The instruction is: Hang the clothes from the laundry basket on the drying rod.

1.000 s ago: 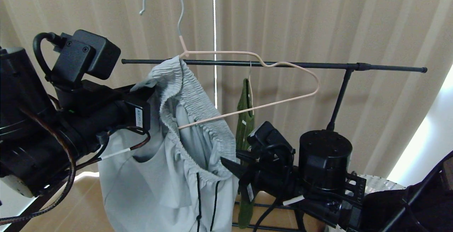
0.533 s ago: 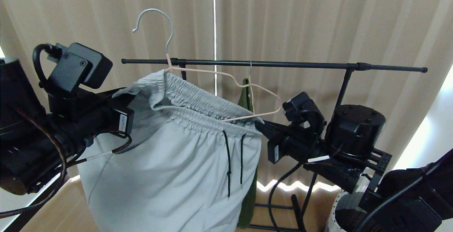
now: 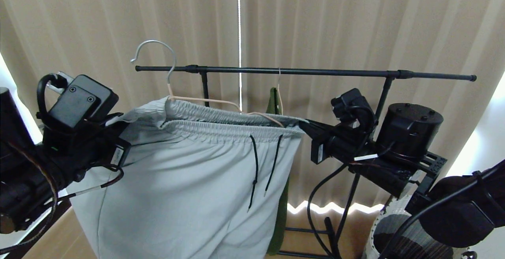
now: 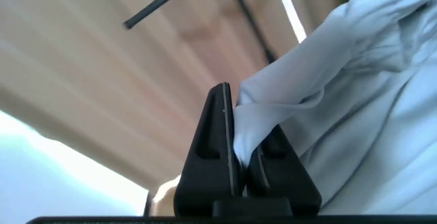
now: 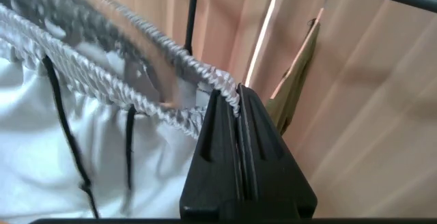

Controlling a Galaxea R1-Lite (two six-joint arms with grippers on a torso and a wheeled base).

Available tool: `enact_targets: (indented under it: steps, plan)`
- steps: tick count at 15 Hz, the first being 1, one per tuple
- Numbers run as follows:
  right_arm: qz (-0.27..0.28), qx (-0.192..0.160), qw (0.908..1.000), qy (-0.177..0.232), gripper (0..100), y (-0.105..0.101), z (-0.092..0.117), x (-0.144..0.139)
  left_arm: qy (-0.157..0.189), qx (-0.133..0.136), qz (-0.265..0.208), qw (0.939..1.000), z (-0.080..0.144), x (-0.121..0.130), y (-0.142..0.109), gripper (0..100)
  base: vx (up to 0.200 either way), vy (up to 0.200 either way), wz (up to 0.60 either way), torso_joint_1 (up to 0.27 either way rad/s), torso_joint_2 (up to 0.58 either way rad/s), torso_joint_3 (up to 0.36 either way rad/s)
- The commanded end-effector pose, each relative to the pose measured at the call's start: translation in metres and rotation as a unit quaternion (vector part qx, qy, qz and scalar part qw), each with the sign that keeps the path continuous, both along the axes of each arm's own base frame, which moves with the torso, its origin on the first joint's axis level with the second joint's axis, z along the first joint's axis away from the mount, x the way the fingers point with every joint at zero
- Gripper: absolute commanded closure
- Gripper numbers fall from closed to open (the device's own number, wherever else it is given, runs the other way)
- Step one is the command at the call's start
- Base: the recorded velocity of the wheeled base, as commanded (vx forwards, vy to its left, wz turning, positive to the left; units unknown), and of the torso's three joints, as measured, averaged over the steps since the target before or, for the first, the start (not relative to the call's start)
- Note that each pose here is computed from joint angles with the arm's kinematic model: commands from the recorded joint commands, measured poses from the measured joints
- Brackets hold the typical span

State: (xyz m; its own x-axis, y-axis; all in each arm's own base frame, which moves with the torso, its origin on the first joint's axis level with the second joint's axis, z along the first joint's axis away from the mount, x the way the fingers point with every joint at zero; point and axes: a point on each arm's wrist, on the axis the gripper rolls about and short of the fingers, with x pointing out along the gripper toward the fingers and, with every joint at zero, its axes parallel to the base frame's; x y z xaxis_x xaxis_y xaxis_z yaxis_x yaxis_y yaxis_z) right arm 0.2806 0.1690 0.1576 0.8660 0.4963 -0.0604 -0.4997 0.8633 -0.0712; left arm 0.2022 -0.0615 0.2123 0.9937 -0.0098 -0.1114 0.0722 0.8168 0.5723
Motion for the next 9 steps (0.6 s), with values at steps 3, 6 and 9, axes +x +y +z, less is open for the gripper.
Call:
enact_targets:
  steps: [3, 6, 9]
  plan:
    - [0.022, -0.023, 0.9995, -0.009, 100, 0.008, 0.003, -0.008, 0.022, 0.016, 0.003, 0.9996, -0.012, -0.001, 0.002, 100, 0.0, 0.0, 0.0, 0.0, 0.0, 0.0]
    - [0.05, -0.079, 0.9953, -0.024, 100, 0.022, 0.007, -0.011, 0.051, 0.056, -0.007, 0.9971, -0.027, 0.004, -0.002, 100, 0.0, 0.0, 0.0, 0.0, 0.0, 0.0]
    - [0.087, -0.091, 0.992, -0.01, 100, 0.042, 0.006, -0.026, 0.055, 0.061, -0.005, 0.9966, -0.031, 0.011, -0.004, 100, 0.0, 0.0, 0.0, 0.0, 0.0, 0.0]
